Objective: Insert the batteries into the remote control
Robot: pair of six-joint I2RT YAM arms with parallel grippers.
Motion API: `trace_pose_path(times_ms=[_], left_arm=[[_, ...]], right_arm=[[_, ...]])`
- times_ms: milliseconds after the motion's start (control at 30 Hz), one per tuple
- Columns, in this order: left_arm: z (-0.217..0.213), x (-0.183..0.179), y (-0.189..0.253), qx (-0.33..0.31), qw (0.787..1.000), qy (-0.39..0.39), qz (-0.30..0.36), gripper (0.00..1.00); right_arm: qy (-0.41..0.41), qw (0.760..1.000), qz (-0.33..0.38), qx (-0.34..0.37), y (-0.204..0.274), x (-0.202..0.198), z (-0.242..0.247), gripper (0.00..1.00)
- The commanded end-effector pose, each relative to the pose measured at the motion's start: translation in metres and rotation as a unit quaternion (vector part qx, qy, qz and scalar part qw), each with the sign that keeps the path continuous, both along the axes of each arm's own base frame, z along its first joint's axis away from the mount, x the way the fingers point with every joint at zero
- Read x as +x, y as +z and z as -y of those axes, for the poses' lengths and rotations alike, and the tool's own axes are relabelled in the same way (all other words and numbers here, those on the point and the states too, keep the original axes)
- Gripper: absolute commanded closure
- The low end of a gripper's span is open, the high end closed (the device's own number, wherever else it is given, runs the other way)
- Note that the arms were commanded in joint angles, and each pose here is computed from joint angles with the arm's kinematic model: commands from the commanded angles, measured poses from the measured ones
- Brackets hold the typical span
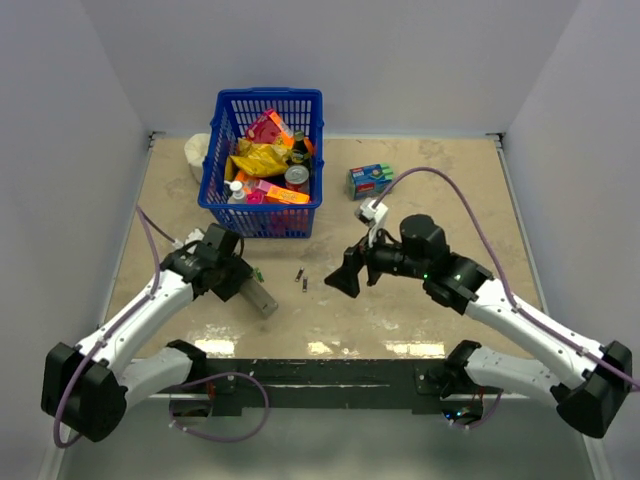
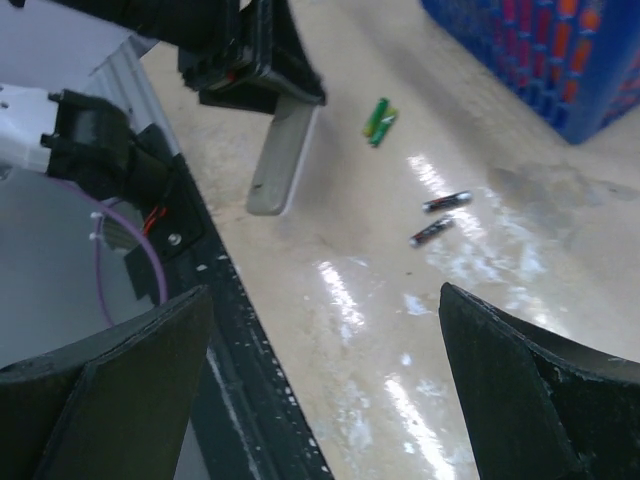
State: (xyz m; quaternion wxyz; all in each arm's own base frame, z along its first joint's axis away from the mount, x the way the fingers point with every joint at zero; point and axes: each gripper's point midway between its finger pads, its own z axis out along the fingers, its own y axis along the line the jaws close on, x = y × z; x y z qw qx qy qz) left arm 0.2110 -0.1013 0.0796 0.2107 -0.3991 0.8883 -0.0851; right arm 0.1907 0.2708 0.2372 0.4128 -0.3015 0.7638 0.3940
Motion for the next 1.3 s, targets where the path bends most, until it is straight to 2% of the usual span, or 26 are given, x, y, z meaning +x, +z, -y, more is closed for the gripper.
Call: trace_pose_path(times_ms=[0,233,467,767,933,1033,1067,1100,1133,1167,1267], left_arm=[[0.028,0.016,0.053,-0.097,0.993,0.023,0.067,0.83],[0.062,0.030,0.105,-0.206,0.968,0.037,0.138,0.83],[0.089,0.035,0.136,-0.254,0.951,0.032,0.170,0.86],[0.108,0.034,0.153,-0.279,0.941,0.033,0.189,0.86],[0.115,0.032,0.152,-0.290,0.937,0.023,0.192,0.85],[0.111,0.034,0.158,-0.293,0.932,0.028,0.211,0.84],[0.110,0.034,0.163,-0.295,0.929,0.028,0.220,0.83],[0.109,0.036,0.166,-0.293,0.928,0.028,0.228,0.81],[0.107,0.036,0.169,-0.287,0.928,0.019,0.239,0.72],[0.108,0.038,0.175,-0.288,0.923,0.010,0.254,0.68],[0.107,0.040,0.186,-0.270,0.918,-0.022,0.290,0.51]], right_arm=[[0.012,0.997,0.011,0.073,0.021,-0.015,-0.042,0.02],[0.007,0.992,-0.018,0.124,0.012,-0.040,-0.079,0.02],[-0.041,0.986,-0.050,0.151,-0.006,-0.031,-0.086,0.03],[-0.053,0.978,-0.056,0.194,0.003,-0.028,-0.094,0.14],[-0.075,0.974,-0.057,0.205,0.006,-0.020,-0.095,0.34],[-0.073,0.974,-0.064,0.205,0.003,-0.021,-0.098,0.51],[-0.074,0.974,-0.065,0.204,0.002,-0.021,-0.097,0.61],[-0.076,0.974,-0.062,0.206,0.005,-0.021,-0.096,0.67],[-0.080,0.974,-0.060,0.204,0.005,-0.019,-0.094,0.74],[-0.087,0.975,-0.058,0.196,0.003,-0.018,-0.092,0.83],[-0.094,0.980,-0.046,0.167,0.001,-0.016,-0.085,0.95]])
